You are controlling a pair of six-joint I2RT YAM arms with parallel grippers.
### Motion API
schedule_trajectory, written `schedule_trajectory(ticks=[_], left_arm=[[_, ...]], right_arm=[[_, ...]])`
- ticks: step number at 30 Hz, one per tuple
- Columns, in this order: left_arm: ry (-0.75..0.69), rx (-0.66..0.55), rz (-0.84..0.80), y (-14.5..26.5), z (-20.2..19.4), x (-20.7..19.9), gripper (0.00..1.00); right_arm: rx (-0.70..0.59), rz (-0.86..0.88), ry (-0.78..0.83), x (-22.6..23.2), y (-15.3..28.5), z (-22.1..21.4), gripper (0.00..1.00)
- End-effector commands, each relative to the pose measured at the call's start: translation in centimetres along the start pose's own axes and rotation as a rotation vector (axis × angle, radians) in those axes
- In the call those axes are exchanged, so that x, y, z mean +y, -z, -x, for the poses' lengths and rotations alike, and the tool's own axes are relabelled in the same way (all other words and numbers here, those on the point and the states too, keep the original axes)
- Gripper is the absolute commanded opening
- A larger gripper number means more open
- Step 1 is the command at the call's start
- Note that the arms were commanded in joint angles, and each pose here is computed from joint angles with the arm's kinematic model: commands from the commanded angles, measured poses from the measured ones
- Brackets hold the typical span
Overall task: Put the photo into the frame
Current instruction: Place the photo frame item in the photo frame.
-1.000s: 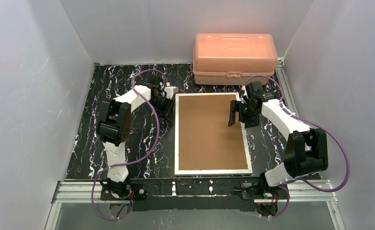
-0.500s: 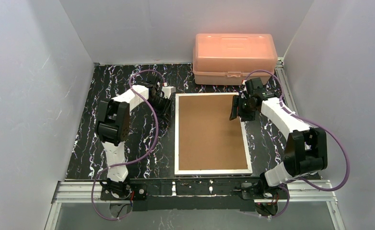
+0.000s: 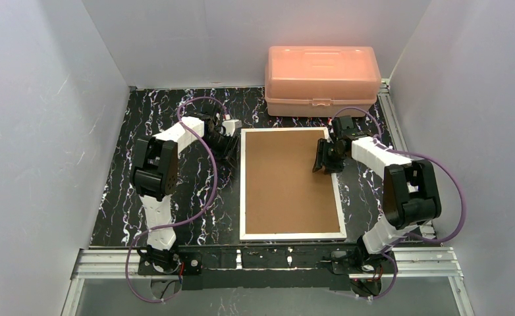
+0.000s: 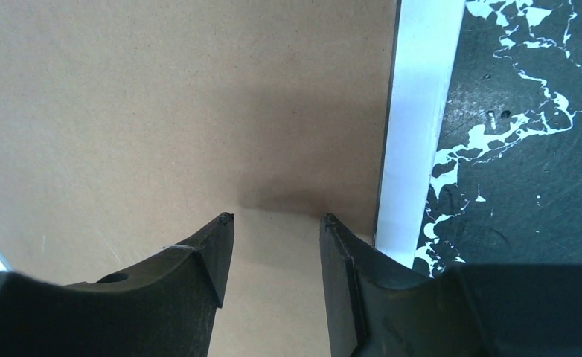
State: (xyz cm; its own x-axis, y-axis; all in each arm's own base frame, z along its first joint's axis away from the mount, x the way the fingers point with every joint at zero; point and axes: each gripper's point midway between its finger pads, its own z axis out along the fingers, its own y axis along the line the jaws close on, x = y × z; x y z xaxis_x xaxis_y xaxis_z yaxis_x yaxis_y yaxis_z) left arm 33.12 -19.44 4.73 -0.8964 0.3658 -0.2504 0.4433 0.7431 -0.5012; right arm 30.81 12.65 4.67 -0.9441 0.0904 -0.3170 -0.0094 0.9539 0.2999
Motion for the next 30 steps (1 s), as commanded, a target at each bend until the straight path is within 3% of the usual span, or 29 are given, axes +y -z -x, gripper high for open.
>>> schedule_trajectory(ticks=[1, 4, 8, 10, 18, 30], left_arm=[[-0.008, -0.026, -0.015, 2.1, 0.2, -1.5, 0.4], [-0.003, -0.024, -0.016, 2.4, 0.4, -1.7, 0.41], [-0.005, -0.03, -0.016, 2.8, 0.7, -1.9, 0.43], [-0.008, -0.034, -0.017, 2.9, 1.0, -2.0, 0.43], [-0.02, -0.054, -0.051, 3.3, 2.5, -2.7, 0.43], [-0.028, -0.041, -0.049, 2.7, 2.4, -2.3, 0.43]], right_arm=[[-0.027, 0.016, 0.014, 0.4, -0.5, 0.9, 0.54], [-0.075, 0.07, 0.009, 1.6, 1.0, 2.3, 0.57], [-0.194, 0.095, -0.053, 1.6, 3.5, 5.0, 0.73], [-0.255, 0.101, -0.062, 1.7, 4.2, 6.7, 0.74], [-0.38, 0.12, -0.067, 3.3, 2.6, 13.7, 0.67], [-0.288, -0.02, -0.016, 2.3, -4.0, 13.0, 0.41]])
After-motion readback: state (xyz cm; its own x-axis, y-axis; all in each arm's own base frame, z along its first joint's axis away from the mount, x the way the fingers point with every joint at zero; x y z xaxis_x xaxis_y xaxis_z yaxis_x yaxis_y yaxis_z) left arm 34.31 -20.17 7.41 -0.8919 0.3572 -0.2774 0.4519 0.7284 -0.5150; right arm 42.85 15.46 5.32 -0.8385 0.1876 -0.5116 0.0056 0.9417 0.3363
